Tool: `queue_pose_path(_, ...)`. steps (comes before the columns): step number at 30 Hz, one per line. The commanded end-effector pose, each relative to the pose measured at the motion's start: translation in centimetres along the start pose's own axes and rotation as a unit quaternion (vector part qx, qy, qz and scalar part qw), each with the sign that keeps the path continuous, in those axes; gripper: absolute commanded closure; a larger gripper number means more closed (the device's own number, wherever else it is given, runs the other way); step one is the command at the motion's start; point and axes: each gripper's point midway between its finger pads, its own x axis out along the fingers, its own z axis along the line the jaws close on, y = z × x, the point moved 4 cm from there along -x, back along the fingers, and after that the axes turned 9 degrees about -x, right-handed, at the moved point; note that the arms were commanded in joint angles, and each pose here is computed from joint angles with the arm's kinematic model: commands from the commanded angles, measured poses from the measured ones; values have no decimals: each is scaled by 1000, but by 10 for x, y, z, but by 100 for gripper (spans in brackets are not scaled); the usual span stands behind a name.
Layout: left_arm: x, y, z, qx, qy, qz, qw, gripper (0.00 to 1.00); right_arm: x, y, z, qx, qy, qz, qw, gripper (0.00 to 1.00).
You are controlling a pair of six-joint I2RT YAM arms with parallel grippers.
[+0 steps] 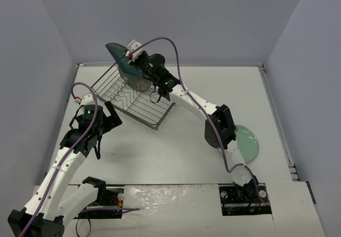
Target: Load the plates into the dish rack
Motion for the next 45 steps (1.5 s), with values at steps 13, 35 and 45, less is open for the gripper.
queue_pose_path(13,-26,-30,44,-100,-134,-118,979,3,-4,-70,-42,90,114,-189,971,100)
queue_pose_path(35,-23,-29,43,-90,-112,-130,981,3,1,-24,-32,78,123,-175,974,100)
queue_pose_path(45,-22,-28,42,-87,-107,-125,983,3,-9,-16,-23,96,125,-181,971,100)
